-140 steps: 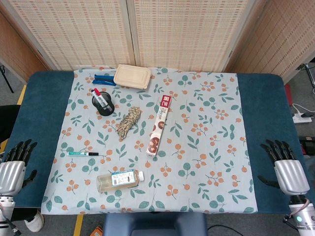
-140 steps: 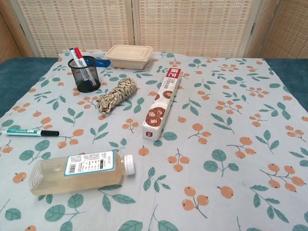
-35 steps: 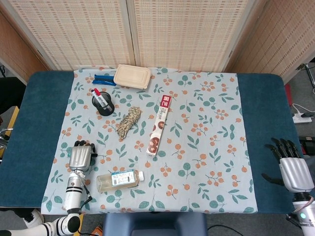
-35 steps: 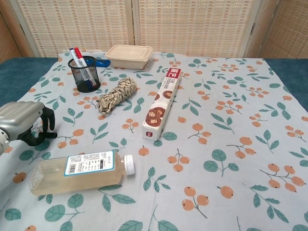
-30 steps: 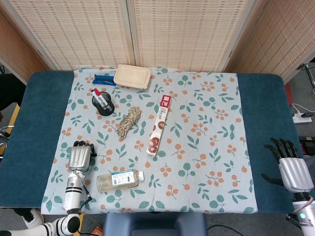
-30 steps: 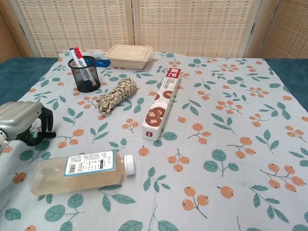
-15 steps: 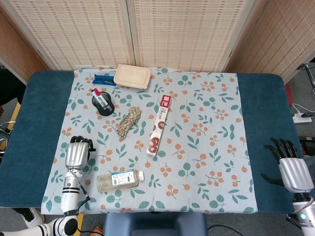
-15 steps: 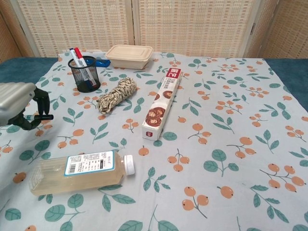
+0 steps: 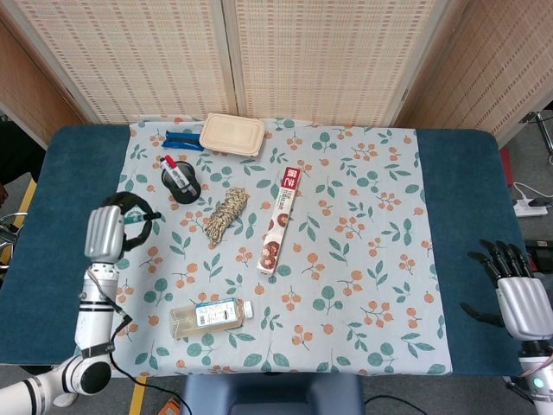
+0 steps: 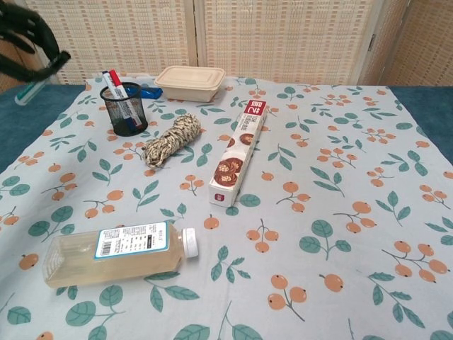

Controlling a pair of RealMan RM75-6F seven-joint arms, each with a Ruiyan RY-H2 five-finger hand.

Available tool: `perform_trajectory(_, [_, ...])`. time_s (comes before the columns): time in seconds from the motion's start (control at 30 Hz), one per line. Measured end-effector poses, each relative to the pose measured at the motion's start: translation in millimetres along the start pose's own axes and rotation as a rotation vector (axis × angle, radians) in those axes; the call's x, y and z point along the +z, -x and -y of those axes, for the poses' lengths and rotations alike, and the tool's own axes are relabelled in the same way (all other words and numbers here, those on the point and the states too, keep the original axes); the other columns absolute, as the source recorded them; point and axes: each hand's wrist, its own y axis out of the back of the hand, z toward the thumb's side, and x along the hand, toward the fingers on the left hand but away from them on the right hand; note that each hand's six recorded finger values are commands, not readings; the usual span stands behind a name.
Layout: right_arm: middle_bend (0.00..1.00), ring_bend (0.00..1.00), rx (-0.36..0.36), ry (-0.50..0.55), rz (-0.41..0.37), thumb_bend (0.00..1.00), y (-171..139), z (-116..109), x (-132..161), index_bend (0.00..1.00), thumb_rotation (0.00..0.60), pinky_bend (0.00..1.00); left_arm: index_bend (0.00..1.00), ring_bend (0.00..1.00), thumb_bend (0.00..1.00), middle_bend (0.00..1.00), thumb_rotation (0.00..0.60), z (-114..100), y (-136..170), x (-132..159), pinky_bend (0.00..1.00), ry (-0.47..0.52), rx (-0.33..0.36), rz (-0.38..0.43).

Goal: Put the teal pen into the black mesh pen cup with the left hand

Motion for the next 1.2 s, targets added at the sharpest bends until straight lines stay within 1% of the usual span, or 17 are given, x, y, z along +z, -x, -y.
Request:
perform_trajectory(0.03, [0.08,0.04,-0.001,0.003,0.000,0.00,0,-1,0,0.23,0.600,0.00,0.55,0.30,0.32,0.56,0.600,-8,-8,5,0.29,0.063,0.002,0.010])
perform_trajectory(0.1, [0.08,0.04,-0.001,0.004,0.001,0.00,0,-1,-1,0.23,0.600,0.00,0.55,0.30,0.33,0.56,0.600,-18,-19,12,0.29,0.158,-0.003,0.020])
perform_trajectory(0.13, [0.08,0.04,0.000,0.004,0.005,0.00,0,-1,-2,0.23,0.600,0.00,0.55,0.30,0.34,0.57,0.600,-24,-27,16,0.29,0.223,-0.011,0.024])
perform_trajectory(0.23, [0.08,0.04,0.004,0.000,0.016,0.00,1,0,-4,0.23,0.600,0.00,0.56,0.30,0.36,0.57,0.600,-31,-46,27,0.29,0.379,-0.049,0.032])
perform_trajectory(0.33, [0.08,0.04,0.005,-0.001,0.026,0.00,2,0,-7,0.23,0.600,0.00,0.56,0.30,0.36,0.57,0.600,-27,-64,37,0.29,0.503,-0.114,0.036])
perform_trajectory(0.4, [0.08,0.04,0.005,-0.003,0.032,0.00,3,0,-8,0.23,0.600,0.00,0.56,0.30,0.36,0.57,0.600,-22,-75,41,0.29,0.555,-0.145,0.034])
perform_trajectory(0.53, [0.08,0.04,0.005,-0.011,0.039,0.00,3,1,-9,0.23,0.600,0.00,0.56,0.30,0.36,0.57,0.600,-5,-97,43,0.29,0.649,-0.190,0.017])
perform_trajectory(0.67, [0.08,0.04,0.003,-0.016,0.044,0.00,3,1,-9,0.23,0.600,0.00,0.56,0.30,0.36,0.57,0.600,12,-114,39,0.28,0.677,-0.213,0.003])
perform_trajectory(0.8, [0.08,0.04,0.012,-0.021,0.044,0.00,4,4,-8,0.23,0.600,0.00,0.56,0.29,0.36,0.57,0.600,28,-127,32,0.29,0.645,-0.224,-0.002])
perform_trajectory(0.93, [0.08,0.04,0.031,-0.036,0.045,0.00,6,9,-7,0.23,0.600,0.00,0.57,0.28,0.36,0.57,0.600,48,-138,29,0.29,0.642,-0.244,-0.009])
perform_trajectory(1.1, [0.08,0.04,0.026,-0.040,0.046,0.00,6,9,-5,0.23,0.600,0.00,0.58,0.28,0.36,0.57,0.600,61,-149,24,0.29,0.618,-0.249,-0.016])
perform_trajectory(1.2, [0.08,0.04,0.021,-0.045,0.048,0.00,6,8,-5,0.23,0.600,0.00,0.58,0.28,0.36,0.57,0.600,66,-156,19,0.29,0.582,-0.249,-0.023])
